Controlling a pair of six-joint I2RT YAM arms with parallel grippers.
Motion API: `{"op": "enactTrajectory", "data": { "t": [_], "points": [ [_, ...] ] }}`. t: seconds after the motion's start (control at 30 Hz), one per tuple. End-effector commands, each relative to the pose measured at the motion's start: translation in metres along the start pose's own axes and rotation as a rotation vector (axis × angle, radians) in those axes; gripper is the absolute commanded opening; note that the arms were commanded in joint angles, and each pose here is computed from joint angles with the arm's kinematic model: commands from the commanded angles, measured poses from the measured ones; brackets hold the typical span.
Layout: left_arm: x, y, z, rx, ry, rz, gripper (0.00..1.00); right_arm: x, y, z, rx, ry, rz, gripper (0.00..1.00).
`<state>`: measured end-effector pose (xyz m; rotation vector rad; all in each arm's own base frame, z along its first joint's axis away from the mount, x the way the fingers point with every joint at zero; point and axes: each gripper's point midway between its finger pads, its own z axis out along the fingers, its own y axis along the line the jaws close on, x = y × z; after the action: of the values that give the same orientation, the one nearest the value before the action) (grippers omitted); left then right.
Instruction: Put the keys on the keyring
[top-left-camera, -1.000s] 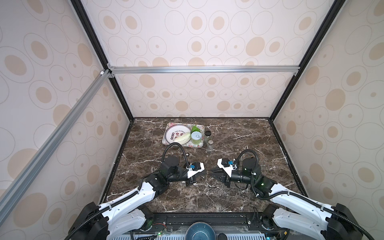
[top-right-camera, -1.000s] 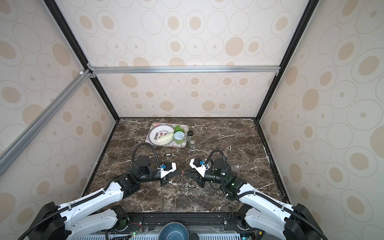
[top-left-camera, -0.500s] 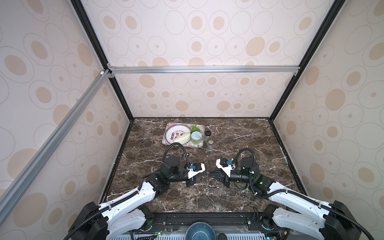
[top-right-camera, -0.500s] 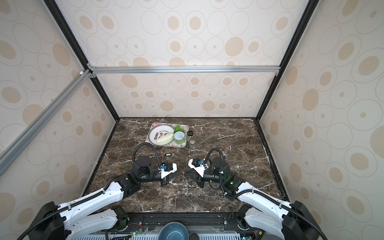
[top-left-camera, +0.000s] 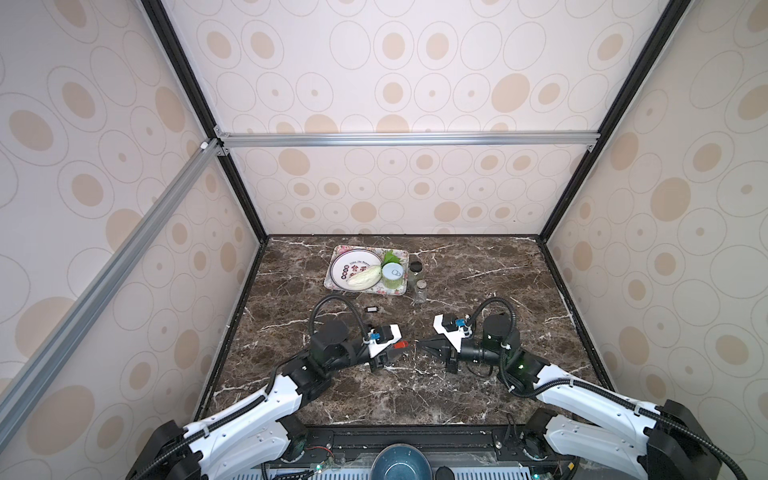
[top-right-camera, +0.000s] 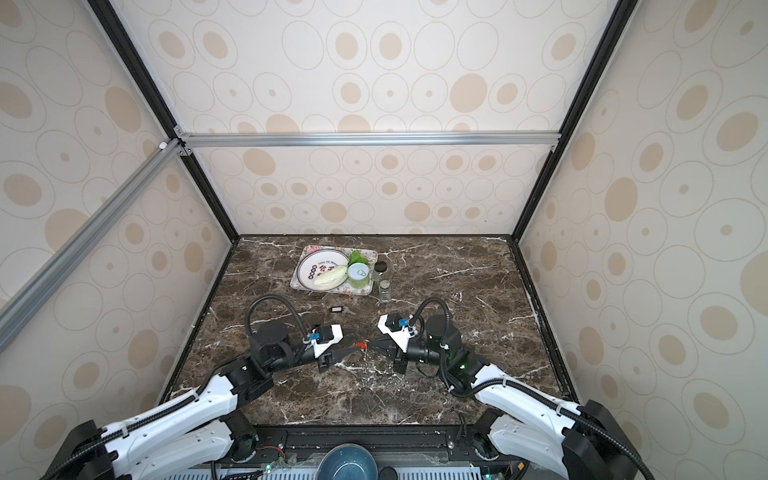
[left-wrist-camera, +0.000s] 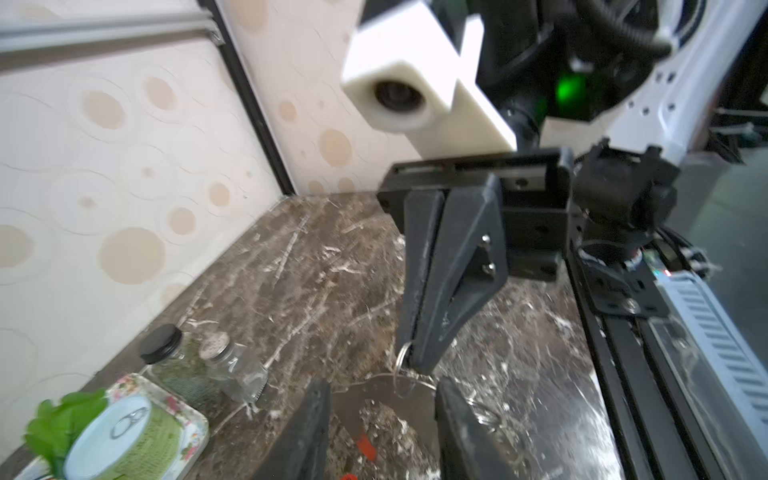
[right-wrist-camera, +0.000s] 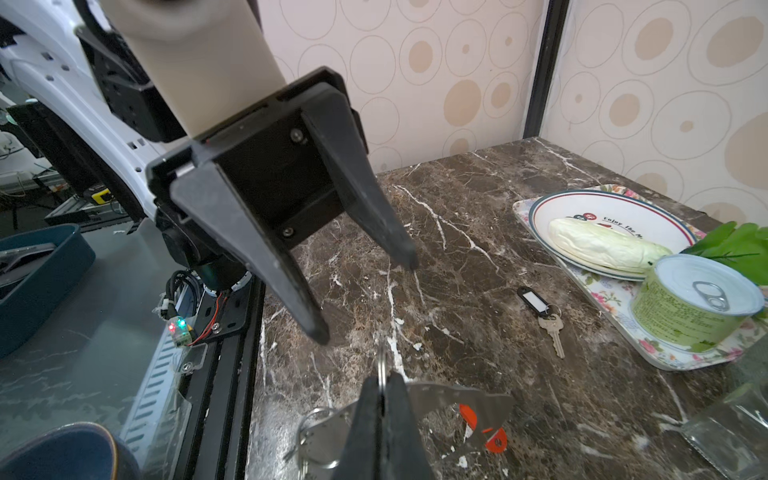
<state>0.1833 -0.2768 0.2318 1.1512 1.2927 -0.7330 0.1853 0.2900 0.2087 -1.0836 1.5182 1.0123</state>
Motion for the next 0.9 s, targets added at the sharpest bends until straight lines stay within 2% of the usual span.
{"op": "enactTrajectory", "data": {
  "t": [0.0, 0.13, 0.4, 0.6, 0.7, 0.87],
  "points": [
    [-0.038, 0.007, -0.018, -0.078, -0.173, 0.031, 0.43, -0.028, 0.002, -0.005, -0.001, -0.127, -0.027, 0.00],
    [-0.043, 0.004, -0.026, -0.076, -0.188, 0.017, 0.37, -0.041, 0.008, -0.009, -0.026, -0.203, -0.035, 0.00],
    [-0.039, 0.015, -0.024, -0.060, -0.209, -0.075, 0.33, -0.069, 0.016, -0.016, -0.050, -0.346, -0.035, 0.00],
    [-0.033, 0.019, -0.025, -0.040, -0.229, -0.117, 0.34, -0.070, 0.019, -0.011, -0.043, -0.345, -0.038, 0.00],
    [-0.031, 0.015, -0.024, -0.018, -0.217, -0.102, 0.41, -0.071, 0.020, -0.011, -0.031, -0.355, -0.043, 0.00],
    [-0.027, 0.014, -0.022, -0.005, -0.184, -0.088, 0.41, -0.071, 0.022, -0.008, -0.036, -0.358, -0.056, 0.00]
  ]
}}
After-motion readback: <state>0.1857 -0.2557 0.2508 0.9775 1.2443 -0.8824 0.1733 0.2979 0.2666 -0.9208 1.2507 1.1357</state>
